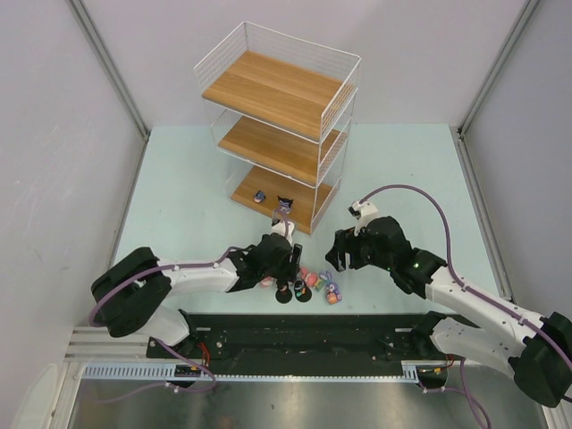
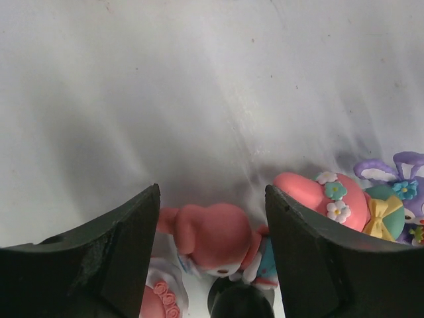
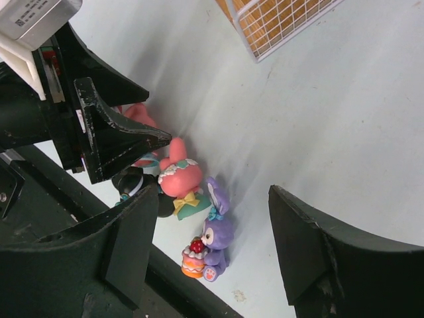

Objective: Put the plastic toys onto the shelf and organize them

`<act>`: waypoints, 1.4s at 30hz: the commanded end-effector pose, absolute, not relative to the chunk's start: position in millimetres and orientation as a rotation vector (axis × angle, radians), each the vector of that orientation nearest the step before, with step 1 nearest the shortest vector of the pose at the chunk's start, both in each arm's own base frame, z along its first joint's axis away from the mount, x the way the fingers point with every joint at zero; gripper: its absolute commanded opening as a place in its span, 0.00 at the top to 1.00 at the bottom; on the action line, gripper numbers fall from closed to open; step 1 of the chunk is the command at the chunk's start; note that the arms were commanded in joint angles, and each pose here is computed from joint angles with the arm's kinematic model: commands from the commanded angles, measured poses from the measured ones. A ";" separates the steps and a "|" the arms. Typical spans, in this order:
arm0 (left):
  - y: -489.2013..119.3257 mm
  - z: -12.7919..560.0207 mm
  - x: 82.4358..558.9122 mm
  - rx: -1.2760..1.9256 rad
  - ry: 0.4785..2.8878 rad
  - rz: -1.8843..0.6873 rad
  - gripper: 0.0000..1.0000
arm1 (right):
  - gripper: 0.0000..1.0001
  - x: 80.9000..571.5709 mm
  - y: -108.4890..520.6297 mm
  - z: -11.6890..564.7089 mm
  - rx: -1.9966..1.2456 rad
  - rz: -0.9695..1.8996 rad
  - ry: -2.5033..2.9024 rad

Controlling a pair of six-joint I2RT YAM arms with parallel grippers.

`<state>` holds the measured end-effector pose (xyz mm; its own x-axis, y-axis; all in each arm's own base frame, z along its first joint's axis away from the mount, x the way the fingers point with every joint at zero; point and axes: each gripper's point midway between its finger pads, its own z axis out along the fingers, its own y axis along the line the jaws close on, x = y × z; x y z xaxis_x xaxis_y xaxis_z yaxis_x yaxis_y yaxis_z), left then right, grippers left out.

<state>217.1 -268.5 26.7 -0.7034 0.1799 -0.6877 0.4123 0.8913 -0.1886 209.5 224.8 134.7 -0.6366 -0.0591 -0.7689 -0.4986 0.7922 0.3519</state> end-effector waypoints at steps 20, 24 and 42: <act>-266.5 33.2 207.7 0.425 2.350 -0.482 0.78 | 0.27 213.7 231.7 147.9 -0.409 0.729 2.160; -271.3 57.7 222.2 0.405 2.285 -0.467 0.99 | 0.27 213.1 232.1 148.4 -0.406 0.736 2.160; -295.6 150.7 229.2 0.358 2.110 -0.689 1.00 | 0.24 196.0 255.8 189.0 -0.428 0.897 1.986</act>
<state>225.3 -277.6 103.6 -0.6207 0.1093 -0.7764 0.4530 0.8582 -0.2413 196.0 237.3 146.9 -0.6347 -0.0499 -0.7712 -0.5429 0.7389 0.3990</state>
